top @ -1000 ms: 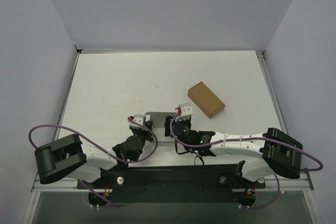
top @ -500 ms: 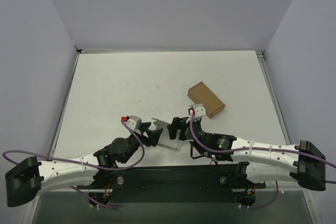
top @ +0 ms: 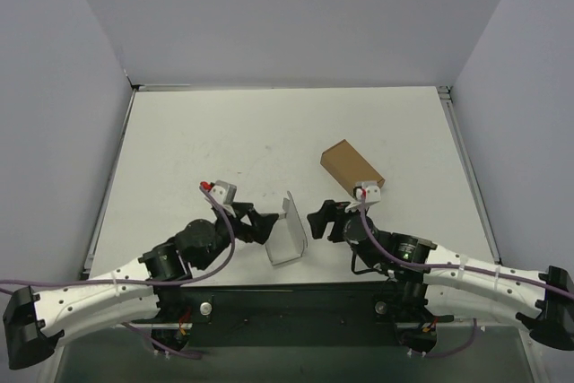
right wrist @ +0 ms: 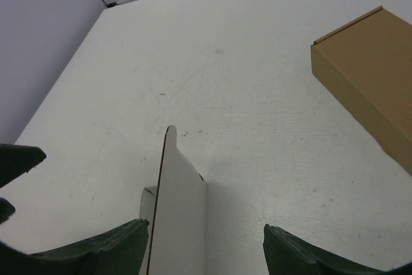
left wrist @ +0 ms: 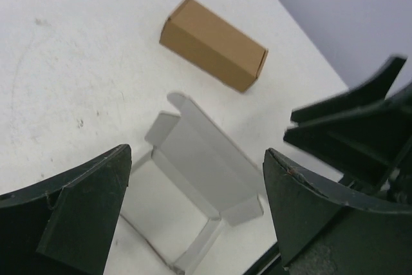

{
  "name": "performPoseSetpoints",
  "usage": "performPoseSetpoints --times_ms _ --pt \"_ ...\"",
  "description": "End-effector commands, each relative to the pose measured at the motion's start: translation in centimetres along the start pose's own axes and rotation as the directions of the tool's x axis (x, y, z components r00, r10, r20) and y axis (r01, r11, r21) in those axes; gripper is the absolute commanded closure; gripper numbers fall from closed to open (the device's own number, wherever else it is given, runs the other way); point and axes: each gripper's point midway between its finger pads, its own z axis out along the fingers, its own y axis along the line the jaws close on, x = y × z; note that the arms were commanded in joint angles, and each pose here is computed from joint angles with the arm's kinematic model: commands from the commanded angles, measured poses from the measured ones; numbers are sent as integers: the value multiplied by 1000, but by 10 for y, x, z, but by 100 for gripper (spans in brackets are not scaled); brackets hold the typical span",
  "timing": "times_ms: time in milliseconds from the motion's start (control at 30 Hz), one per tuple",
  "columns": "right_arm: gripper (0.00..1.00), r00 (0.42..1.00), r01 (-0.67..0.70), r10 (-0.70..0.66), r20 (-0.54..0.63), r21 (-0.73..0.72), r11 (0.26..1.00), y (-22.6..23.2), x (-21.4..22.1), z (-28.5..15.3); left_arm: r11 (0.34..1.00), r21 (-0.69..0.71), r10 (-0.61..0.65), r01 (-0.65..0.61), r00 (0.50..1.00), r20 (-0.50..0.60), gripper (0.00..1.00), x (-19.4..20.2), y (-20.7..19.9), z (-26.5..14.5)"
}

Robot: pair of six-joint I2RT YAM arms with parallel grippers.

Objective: Fold the paper box

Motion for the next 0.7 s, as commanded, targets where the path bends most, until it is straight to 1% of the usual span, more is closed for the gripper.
performPoseSetpoints --times_ms 0,33,100,200,233,267,300,333,367,400,433,467,500,533,567,600,633,667 --pt "30 997 -68 68 -30 -20 997 4 -7 -12 1000 -2 -29 29 1000 -3 7 -40 -6 13" --pt "30 997 -57 55 -51 -41 998 7 -3 -13 999 14 -40 40 999 -8 7 -48 -8 17" --pt "30 995 -27 16 -102 -108 994 19 8 -13 998 6 -64 64 996 -64 7 -44 7 30" --pt "30 990 39 -65 -126 -196 980 38 10 -11 992 16 -123 125 986 -116 8 -42 19 41" --pt "29 983 79 -112 -142 -223 972 42 14 -12 989 15 -147 150 981 -126 8 -41 21 43" --pt "29 977 100 -136 -166 -212 972 42 19 -8 987 14 -156 159 978 -140 9 -40 22 45" --pt "29 975 118 -155 -161 -216 969 47 13 -7 986 23 -162 168 975 -153 9 -39 22 45" --pt "28 968 147 -183 -173 -203 968 45 14 -5 985 20 -166 172 973 -159 9 -39 23 45" --pt "28 952 204 -242 -187 -201 958 43 18 1 985 11 -169 174 969 -179 9 -39 23 44" --pt "28 948 223 -263 -178 -216 951 50 10 3 984 9 -173 178 966 -193 9 -40 25 43" --pt "28 937 248 -292 -194 -221 943 51 11 6 985 13 -167 173 968 -189 9 -46 25 44" --pt "28 909 295 -353 -221 -257 920 54 18 11 984 -25 -176 176 953 -245 9 -36 32 38" --pt "31 891 310 -375 -255 -260 915 48 19 15 984 -29 -176 175 956 -236 9 -48 34 38" --pt "34 880 322 -396 -263 -283 904 54 14 17 986 -20 -166 166 955 -247 9 -51 34 35" --pt "39 854 323 -426 -299 -338 884 59 24 18 986 -28 -166 164 947 -274 9 -49 36 31" --pt "51 833 357 -470 -293 -365 860 59 23 21 988 -9 -150 153 954 -260 9 -64 32 29" --pt "54 822 369 -490 -291 -384 847 62 20 21 992 -2 -122 126 956 -268 9 -68 36 27" --pt "59 801 369 -511 -310 -417 831 64 26 22 993 -19 -113 113 946 -303 8 -65 39 21"
